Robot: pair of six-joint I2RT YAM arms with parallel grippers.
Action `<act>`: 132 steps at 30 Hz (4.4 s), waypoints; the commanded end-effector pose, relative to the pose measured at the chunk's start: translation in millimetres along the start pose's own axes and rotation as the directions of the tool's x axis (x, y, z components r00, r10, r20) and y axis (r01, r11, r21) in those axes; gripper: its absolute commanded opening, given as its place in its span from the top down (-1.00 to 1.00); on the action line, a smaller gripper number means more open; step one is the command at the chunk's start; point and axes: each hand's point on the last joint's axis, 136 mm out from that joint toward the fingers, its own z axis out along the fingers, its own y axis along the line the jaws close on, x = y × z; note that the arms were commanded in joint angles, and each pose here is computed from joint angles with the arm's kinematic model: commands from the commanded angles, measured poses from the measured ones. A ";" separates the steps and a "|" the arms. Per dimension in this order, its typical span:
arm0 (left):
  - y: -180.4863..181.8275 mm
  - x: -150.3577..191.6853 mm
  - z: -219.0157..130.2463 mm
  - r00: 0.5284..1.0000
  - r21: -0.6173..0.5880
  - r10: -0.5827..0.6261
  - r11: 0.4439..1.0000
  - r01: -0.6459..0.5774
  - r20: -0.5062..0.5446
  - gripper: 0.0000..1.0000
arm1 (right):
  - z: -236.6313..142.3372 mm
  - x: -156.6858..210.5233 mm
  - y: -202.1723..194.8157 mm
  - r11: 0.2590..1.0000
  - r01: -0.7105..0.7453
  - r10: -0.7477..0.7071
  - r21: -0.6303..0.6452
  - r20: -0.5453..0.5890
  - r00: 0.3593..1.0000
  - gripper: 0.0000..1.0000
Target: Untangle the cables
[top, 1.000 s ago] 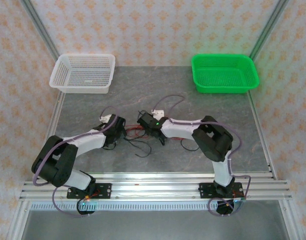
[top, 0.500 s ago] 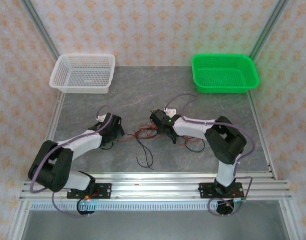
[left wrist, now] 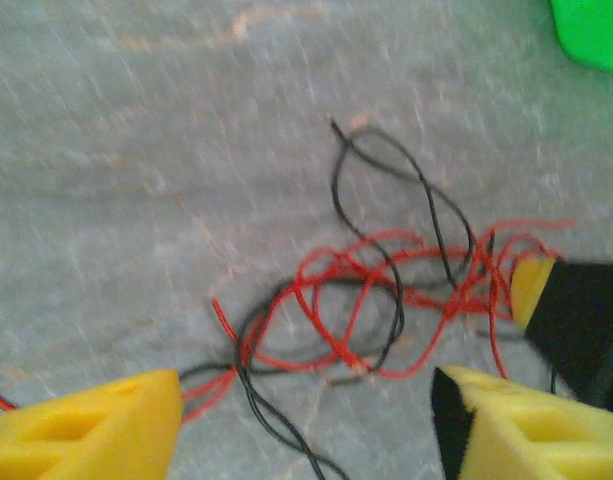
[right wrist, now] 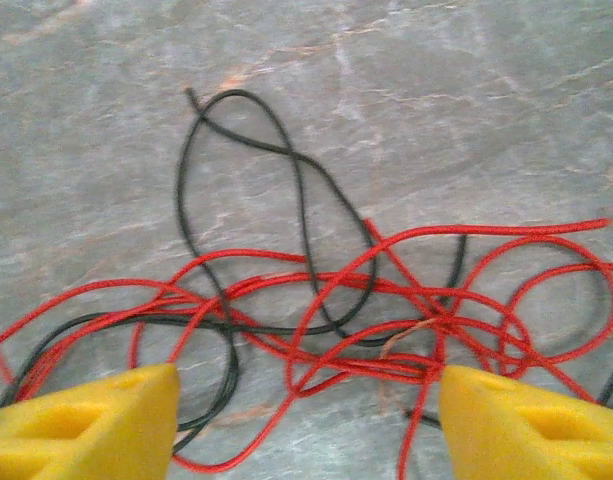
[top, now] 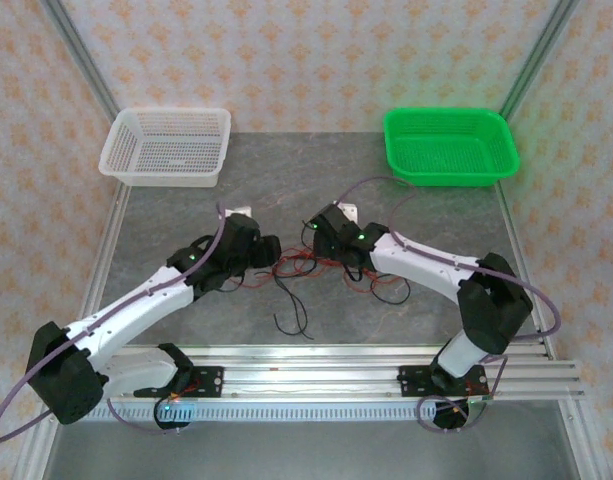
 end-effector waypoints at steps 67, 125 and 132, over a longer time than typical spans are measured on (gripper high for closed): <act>62.5 -47.2 -8.3 0.990 -0.201 0.002 0.979 0.026 0.142 -0.18 | -11.6 -30.7 48.7 0.949 0.282 -0.282 -0.140 0.018 0.959 0.07; 76.9 -18.6 -28.3 0.982 -0.147 -0.097 0.982 0.121 0.162 -0.25 | 205.1 -61.3 129.1 0.842 0.516 -0.530 -0.160 -0.058 0.846 0.54; 77.3 -19.3 -28.7 0.982 -0.151 -0.099 0.981 0.124 0.162 -0.25 | 156.6 -120.6 162.4 0.890 0.406 -0.399 -0.208 0.076 0.914 0.47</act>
